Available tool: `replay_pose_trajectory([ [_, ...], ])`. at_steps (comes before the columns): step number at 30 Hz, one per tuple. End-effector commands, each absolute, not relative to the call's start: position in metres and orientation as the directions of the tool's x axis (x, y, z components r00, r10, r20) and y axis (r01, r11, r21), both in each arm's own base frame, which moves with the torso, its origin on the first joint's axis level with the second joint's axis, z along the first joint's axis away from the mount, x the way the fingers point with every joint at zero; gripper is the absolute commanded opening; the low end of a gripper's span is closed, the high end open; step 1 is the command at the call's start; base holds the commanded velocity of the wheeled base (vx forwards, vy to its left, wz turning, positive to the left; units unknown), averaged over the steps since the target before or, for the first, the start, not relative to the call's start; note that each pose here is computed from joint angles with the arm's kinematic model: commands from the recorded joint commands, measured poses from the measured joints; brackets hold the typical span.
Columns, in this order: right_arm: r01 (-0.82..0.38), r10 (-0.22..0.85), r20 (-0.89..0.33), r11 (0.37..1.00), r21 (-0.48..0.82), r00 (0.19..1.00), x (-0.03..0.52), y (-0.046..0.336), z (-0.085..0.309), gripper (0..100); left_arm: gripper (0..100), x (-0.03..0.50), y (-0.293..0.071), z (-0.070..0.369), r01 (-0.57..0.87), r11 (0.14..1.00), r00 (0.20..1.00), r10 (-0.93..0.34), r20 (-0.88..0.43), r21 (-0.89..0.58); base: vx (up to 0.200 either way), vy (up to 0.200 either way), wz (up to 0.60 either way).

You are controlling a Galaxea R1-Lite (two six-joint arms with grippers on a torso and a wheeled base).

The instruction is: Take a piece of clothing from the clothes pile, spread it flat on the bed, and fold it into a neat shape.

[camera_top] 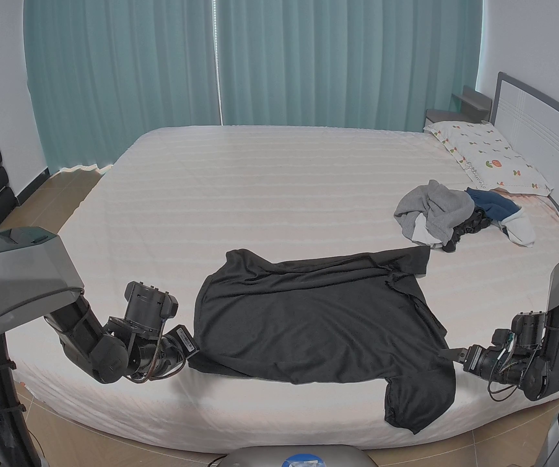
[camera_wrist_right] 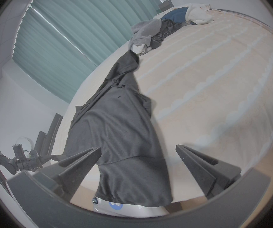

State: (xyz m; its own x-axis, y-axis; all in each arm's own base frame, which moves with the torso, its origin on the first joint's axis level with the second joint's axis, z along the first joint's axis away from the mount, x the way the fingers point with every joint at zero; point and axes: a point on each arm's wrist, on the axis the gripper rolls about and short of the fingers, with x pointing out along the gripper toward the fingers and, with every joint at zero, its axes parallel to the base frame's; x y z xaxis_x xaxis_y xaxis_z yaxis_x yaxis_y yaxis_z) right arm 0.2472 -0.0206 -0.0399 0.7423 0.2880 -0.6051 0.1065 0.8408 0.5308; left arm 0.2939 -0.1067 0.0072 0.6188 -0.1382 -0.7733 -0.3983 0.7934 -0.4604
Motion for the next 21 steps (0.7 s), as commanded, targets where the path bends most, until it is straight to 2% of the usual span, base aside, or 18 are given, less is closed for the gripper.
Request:
replay_pose_trajectory([
  [1,0.095,0.31,-0.608,0.835,0.541,0.731,0.244,-0.012,-0.039,100,0,0.293,-0.112,0.007,-0.395,0.788,0.616,-0.154,-0.772,-0.472,0.0,0.0,0.0],
  [3,0.082,0.315,-0.595,0.835,0.544,0.74,0.237,-0.009,-0.035,100,0,0.296,-0.115,0.009,-0.406,0.755,0.607,-0.199,-0.77,-0.515,0.0,0.0,0.0],
  [15,0.104,0.316,-0.634,0.839,0.535,0.706,0.219,-0.008,-0.032,100,0,0.291,-0.12,0.007,-0.4,0.768,0.582,-0.209,-0.786,-0.5,0.0,-0.2,0.0],
  [21,0.102,0.323,-0.64,0.839,0.534,0.698,0.219,-0.007,-0.035,100,0,0.291,-0.118,0.009,-0.403,0.769,0.583,-0.202,-0.787,-0.496,0.0,0.0,0.0],
])
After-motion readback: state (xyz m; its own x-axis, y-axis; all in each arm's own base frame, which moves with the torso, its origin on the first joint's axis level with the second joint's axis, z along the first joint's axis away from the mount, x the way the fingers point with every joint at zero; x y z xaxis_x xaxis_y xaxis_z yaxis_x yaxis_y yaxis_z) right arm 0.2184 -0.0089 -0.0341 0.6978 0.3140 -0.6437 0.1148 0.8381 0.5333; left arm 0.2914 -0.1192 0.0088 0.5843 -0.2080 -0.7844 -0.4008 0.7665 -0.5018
